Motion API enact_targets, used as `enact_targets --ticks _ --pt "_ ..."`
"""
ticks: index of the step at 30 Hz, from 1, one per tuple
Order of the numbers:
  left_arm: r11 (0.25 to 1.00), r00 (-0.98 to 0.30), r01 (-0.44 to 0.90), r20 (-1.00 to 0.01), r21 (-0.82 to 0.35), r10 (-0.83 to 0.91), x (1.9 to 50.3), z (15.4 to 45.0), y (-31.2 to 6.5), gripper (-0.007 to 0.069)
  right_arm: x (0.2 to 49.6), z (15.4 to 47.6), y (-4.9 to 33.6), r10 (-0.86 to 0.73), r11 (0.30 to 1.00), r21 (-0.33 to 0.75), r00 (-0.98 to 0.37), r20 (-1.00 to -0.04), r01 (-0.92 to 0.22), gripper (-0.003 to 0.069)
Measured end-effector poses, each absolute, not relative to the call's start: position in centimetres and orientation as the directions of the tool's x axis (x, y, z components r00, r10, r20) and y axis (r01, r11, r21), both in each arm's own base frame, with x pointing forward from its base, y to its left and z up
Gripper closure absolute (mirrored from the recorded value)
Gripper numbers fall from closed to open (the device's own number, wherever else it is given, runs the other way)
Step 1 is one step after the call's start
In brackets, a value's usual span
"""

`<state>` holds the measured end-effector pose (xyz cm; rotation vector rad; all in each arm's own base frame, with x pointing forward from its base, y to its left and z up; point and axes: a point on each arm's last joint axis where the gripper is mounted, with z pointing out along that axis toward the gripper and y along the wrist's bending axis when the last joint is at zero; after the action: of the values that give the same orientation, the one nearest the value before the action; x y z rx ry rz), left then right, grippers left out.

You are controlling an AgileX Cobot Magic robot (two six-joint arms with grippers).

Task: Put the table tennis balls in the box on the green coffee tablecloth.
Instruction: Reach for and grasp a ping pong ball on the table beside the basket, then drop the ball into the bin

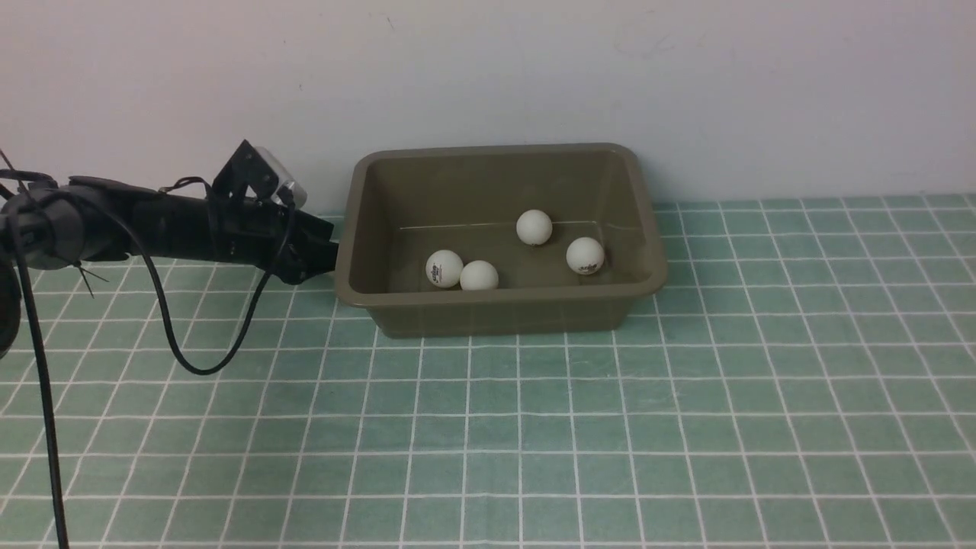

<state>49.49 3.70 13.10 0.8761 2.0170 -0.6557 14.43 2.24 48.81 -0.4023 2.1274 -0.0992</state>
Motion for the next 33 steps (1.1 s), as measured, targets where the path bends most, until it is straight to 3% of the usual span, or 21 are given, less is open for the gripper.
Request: enact_targets --ticks 8,12,15,20,25,33 --pt "0.628 -0.461 0.767 -0.795 -0.133 0.395 47.0 19.9 6.6 0.027 14.4 48.8 2.2 -0.322 0.943 -0.224 -0.508 -0.799 -0.247 0.0676" --pt "0.601 -0.44 0.786 -0.815 -0.146 0.377 45.9 24.1 4.9 0.027 14.4 48.8 2.2 -0.322 0.943 -0.224 -0.508 -0.799 -0.247 0.0676" --pt "0.558 -0.397 0.818 -0.84 -0.141 0.369 45.8 25.6 2.3 0.027 14.4 48.8 2.2 -0.322 0.943 -0.224 -0.508 -0.799 -0.247 0.0676" --pt "0.46 -0.311 0.883 -0.852 -0.095 0.422 46.3 25.1 -4.2 0.027 14.4 48.8 2.2 -0.322 0.943 -0.224 -0.508 -0.799 -0.247 0.0676" --pt "0.451 -0.21 0.891 -0.837 0.048 0.505 47.5 22.7 -10.7 0.027 14.4 48.8 2.3 -0.32 0.943 -0.218 -0.508 -0.8 -0.251 0.0676" --pt "0.464 -0.147 0.869 -0.807 0.171 0.573 48.6 19.2 -14.2 0.027 14.4 48.8 2.4 -0.315 0.944 -0.206 -0.507 -0.802 -0.259 0.0676"
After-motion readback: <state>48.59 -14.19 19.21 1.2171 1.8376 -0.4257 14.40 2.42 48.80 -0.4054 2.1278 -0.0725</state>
